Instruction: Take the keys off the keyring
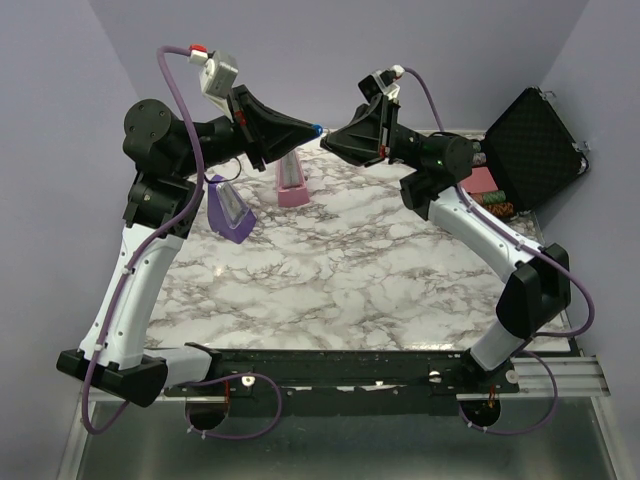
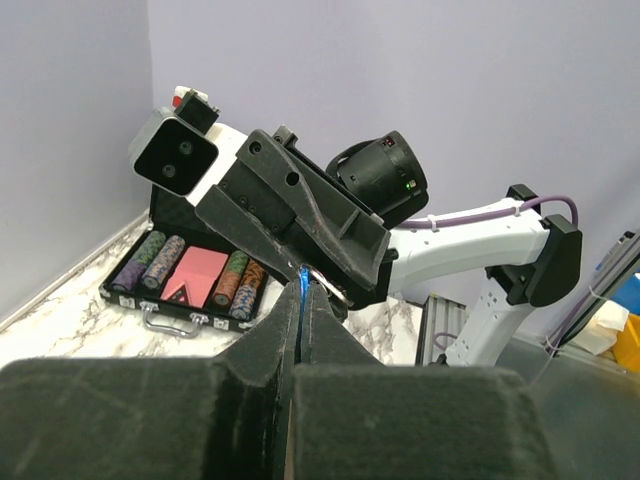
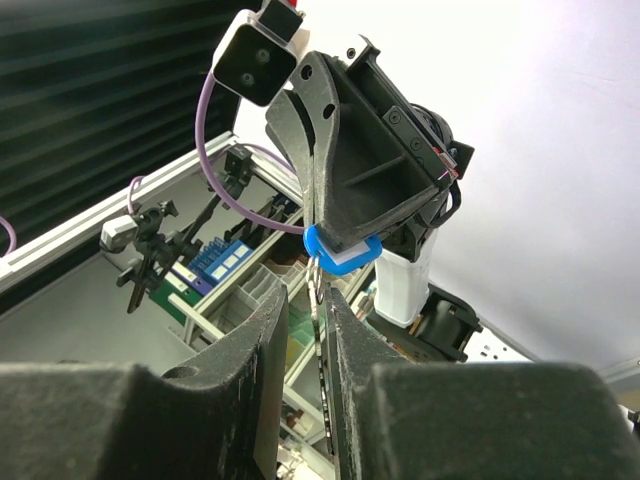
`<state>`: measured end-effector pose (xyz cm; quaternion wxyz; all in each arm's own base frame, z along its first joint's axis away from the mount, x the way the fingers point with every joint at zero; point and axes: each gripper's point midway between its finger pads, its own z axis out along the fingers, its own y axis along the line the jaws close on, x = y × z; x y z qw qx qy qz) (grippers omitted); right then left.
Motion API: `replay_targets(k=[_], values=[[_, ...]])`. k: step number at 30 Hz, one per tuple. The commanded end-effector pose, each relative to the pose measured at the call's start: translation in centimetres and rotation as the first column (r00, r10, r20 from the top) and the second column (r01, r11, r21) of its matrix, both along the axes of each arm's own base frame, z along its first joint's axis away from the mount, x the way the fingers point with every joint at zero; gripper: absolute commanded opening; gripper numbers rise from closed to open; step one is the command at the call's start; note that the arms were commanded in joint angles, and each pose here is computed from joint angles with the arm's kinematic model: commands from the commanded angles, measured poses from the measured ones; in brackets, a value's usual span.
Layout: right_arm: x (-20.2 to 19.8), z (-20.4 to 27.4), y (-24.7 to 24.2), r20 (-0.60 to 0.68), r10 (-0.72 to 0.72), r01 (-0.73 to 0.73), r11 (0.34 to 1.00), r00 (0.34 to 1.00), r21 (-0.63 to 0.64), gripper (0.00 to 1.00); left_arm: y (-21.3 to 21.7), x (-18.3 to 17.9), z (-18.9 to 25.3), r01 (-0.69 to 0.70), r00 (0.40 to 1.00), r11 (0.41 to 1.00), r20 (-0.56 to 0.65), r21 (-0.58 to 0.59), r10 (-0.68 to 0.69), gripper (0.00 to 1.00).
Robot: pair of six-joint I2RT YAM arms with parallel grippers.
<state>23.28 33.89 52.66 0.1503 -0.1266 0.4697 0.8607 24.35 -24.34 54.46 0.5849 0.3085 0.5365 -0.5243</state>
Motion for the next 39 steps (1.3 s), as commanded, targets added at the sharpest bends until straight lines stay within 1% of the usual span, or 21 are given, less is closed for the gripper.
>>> replay_targets(k=[1, 11, 22, 24, 26, 28, 33, 34, 36, 39], values=[[-1.4, 0.9, -0.5, 0.050, -0.003, 0.003, 1.000, 0.999, 0.008, 0.28, 0.3, -1.2, 0.5, 0.008, 0.999, 1.000, 0.040, 0.004, -0.008, 0.00], [-1.4, 0.5, -0.5, 0.047, -0.011, 0.011, 1.000, 0.999, -0.003, 0.18, 0.3, -1.4, 0.5, 0.004, 0.999, 1.000, 0.042, 0.005, -0.004, 0.00], [-1.6, 0.5, -0.6, 0.043, -0.012, 0.012, 1.000, 0.999, -0.004, 0.15, 0.3, -2.1, 0.8, 0.017, 0.998, 1.000, 0.054, -0.001, -0.017, 0.00], [-1.6, 0.5, -0.6, 0.040, -0.012, 0.012, 1.000, 0.999, -0.002, 0.13, 0.3, -2.2, 0.8, 0.018, 0.998, 1.000, 0.054, -0.002, -0.018, 0.00], [-1.7, 0.6, -0.8, 0.042, -0.013, 0.013, 1.000, 0.999, 0.000, 0.08, 0.4, -2.4, 0.9, 0.019, 0.998, 1.000, 0.057, -0.002, -0.019, 0.00], [-1.8, 0.5, -0.7, 0.044, -0.009, 0.010, 1.000, 0.999, -0.002, 0.01, 0.4, -2.5, 0.9, 0.016, 0.998, 1.000, 0.058, -0.001, -0.016, 0.00], [-2.0, 0.4, -0.7, 0.066, -0.015, 0.017, 0.999, 0.998, -0.029, 0.01, 0.7, -2.9, 0.9, 0.006, 0.999, 1.000, 0.053, -0.001, -0.006, 0.00], [-2.1, 0.3, -0.5, 0.078, -0.015, 0.018, 0.999, 0.997, -0.042, 0.01, 0.8, -3.1, 1.0, 0.003, 0.999, 1.000, 0.054, -0.003, -0.003, 0.01], [-2.1, 0.2, -0.3, 0.102, -0.024, 0.032, 0.997, 0.994, -0.074, 0.01, 1.0, -3.5, 1.0, -0.004, 0.999, 1.000, 0.054, -0.007, 0.004, 0.07], [-2.0, -0.4, 0.1, 0.137, -0.038, 0.055, 0.990, 0.990, -0.127, 0.01, 1.3, -4.1, 0.8, -0.008, 0.999, 1.000, 0.047, -0.010, 0.009, 0.18]])
